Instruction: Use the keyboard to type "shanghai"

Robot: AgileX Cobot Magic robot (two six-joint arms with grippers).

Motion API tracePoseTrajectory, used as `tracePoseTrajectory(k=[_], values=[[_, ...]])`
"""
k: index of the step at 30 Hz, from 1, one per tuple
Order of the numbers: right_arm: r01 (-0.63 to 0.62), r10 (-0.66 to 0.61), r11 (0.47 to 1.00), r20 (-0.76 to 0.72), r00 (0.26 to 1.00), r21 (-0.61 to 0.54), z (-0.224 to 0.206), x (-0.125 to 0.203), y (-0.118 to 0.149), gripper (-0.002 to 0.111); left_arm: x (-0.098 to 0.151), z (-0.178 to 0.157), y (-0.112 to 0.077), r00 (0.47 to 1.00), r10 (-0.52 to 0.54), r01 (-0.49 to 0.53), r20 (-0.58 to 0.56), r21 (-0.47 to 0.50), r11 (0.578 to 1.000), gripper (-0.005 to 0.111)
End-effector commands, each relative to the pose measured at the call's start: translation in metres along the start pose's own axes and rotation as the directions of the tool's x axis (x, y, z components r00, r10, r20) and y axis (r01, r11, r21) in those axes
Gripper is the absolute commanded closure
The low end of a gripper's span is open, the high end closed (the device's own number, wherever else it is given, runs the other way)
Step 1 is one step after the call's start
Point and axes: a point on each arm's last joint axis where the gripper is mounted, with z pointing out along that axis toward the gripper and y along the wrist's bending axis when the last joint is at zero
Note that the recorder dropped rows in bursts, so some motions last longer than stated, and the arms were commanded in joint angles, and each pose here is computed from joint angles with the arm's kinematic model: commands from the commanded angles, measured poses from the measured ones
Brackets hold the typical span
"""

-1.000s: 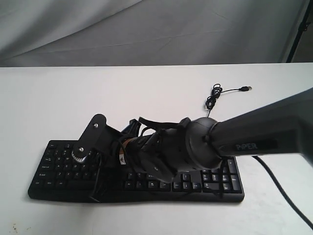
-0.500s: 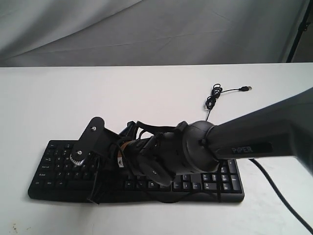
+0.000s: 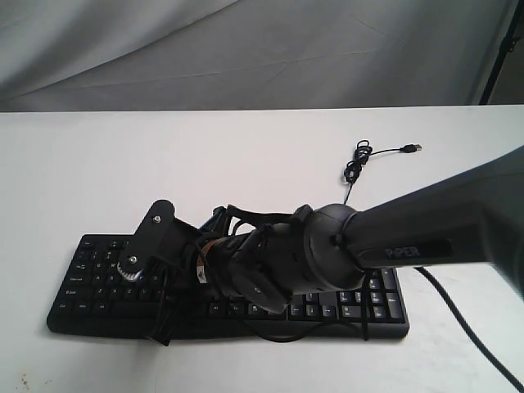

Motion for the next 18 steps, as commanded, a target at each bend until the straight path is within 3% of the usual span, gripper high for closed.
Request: tracePoseTrajectory(k=[1,12,18], values=[[0.012,-0.012,1.000,-0.037,0.999,-0.015,0.001,0.005,0.004,0.108,0.001,0.000,0.000,1.000,0.002,-0.002,0.002,0.002,1.000,0.107],[0.012,-0.012,1.000,-0.041,0.999,-0.016,0.001,0.005,0.004,0.108,0.001,0.000,0.000,1.000,0.002,-0.002,0.002,0.002,1.000,0.107],[0.031,-0.032,0.999,0.070,0.997,0.015,-0.014,-0.016,-0.001,0.108,0.001,0.000,0.000,1.000,0.002,-0.002,0.002,0.002,1.000,0.107]])
